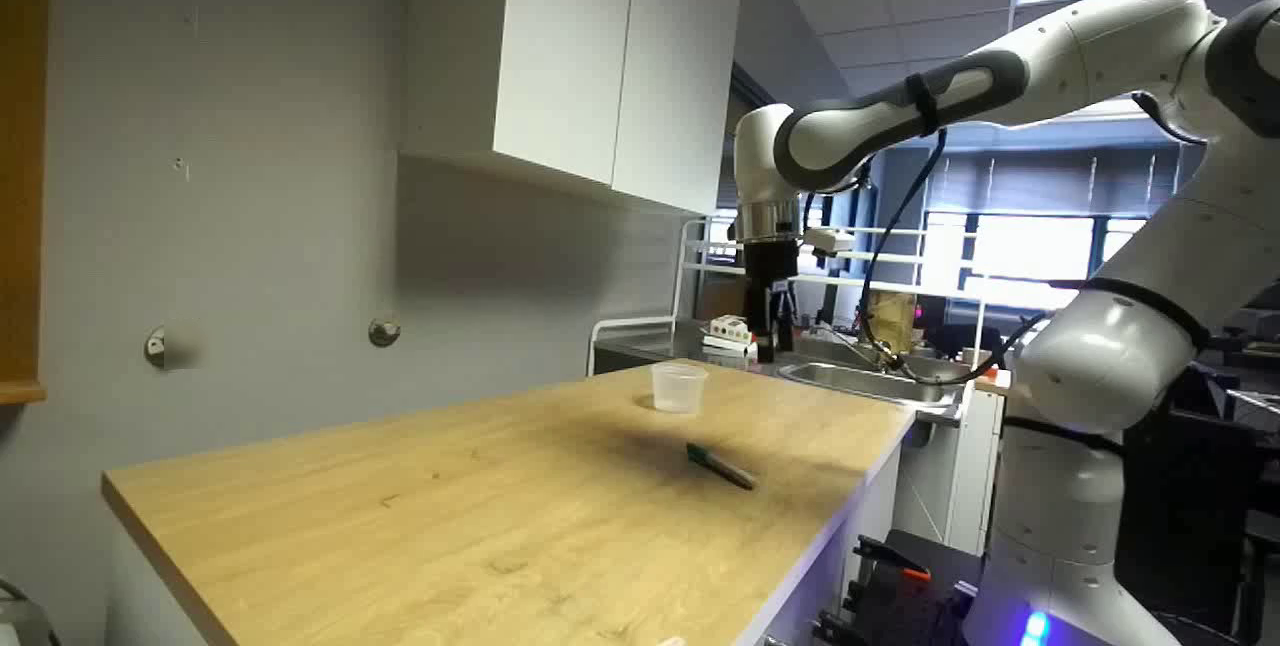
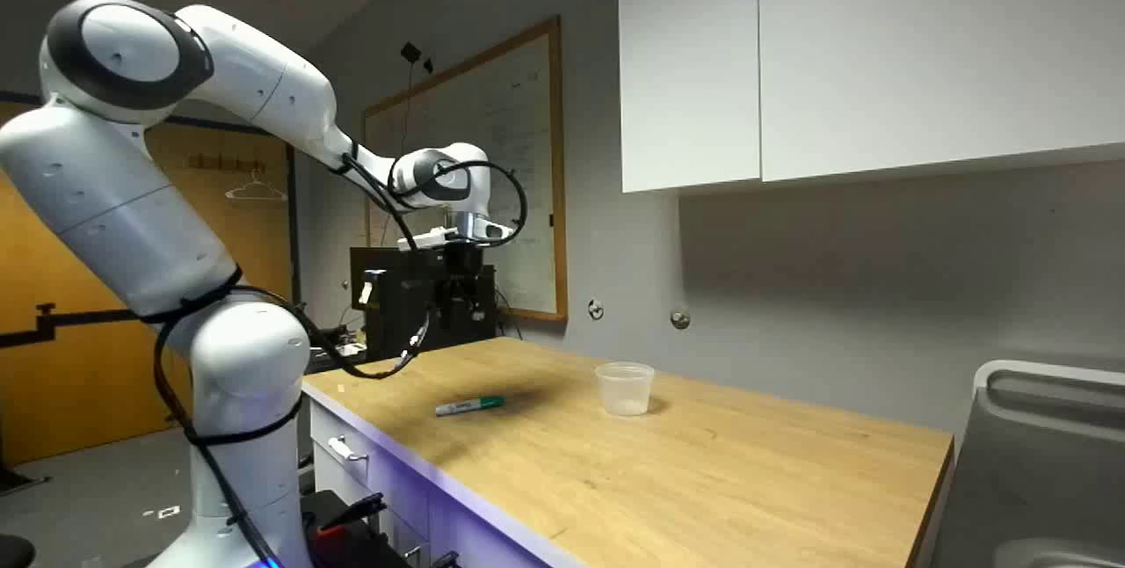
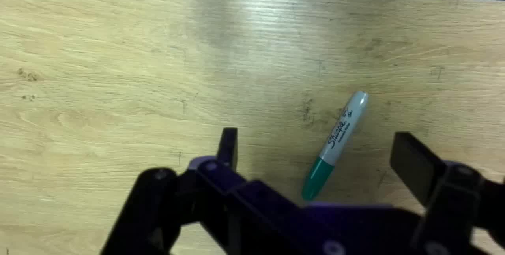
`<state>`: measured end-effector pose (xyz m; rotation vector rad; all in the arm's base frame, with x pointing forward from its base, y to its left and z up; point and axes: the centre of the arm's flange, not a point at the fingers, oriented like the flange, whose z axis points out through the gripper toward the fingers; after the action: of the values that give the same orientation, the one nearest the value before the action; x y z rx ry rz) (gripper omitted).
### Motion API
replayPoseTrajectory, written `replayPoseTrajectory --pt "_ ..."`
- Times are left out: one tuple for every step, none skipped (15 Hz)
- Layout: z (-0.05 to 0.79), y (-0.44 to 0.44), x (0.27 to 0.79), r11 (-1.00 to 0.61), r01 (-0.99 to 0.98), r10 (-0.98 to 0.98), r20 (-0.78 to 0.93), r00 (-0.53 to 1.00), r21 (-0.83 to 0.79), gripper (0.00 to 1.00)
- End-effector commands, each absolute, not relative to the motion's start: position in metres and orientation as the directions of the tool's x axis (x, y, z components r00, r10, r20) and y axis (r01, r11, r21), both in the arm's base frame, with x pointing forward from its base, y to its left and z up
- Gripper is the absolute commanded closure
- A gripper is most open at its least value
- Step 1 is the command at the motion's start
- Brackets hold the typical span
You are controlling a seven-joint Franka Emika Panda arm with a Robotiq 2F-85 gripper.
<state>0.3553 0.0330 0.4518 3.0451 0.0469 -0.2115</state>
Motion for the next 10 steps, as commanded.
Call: replayPoseTrajectory --pt "0.4518 0.033 0.3553 -0.996 0.037 0.025 -0.139 0.99 0.086 0.0" --pt "0.4518 0.033 0.3554 -0.996 0.037 0.025 -0.139 0.99 0.086 0.0" --pt "0.4518 0.033 0.3554 -0.996 0.037 0.025 -0.139 0.99 0.086 0.0" --pt "0.4518 0.033 0.3554 -0.996 0.037 0.025 -0.139 0.99 0.086 0.0" --pt "0.4518 0.033 0.3554 -0.996 0.037 0.025 -0.138 0.99 0.086 0.0" --pt "0.4518 0.033 0.3554 -0.996 0.037 0.025 -0.138 0.99 0.086 0.0" --pt "0.4518 0.033 0.3554 -0.996 0.037 0.025 -0.138 0.99 0.086 0.0" --pt "0.4518 0.033 0.3554 -0.996 0.037 0.025 -0.138 0.99 0.086 0.0" --pt "0.4518 0.033 0.3554 -0.996 0.037 0.025 -0.138 0.99 0.086 0.0" --pt "0.4518 0.033 0.3554 -0.996 0.037 0.025 -0.138 0.99 0.086 0.0"
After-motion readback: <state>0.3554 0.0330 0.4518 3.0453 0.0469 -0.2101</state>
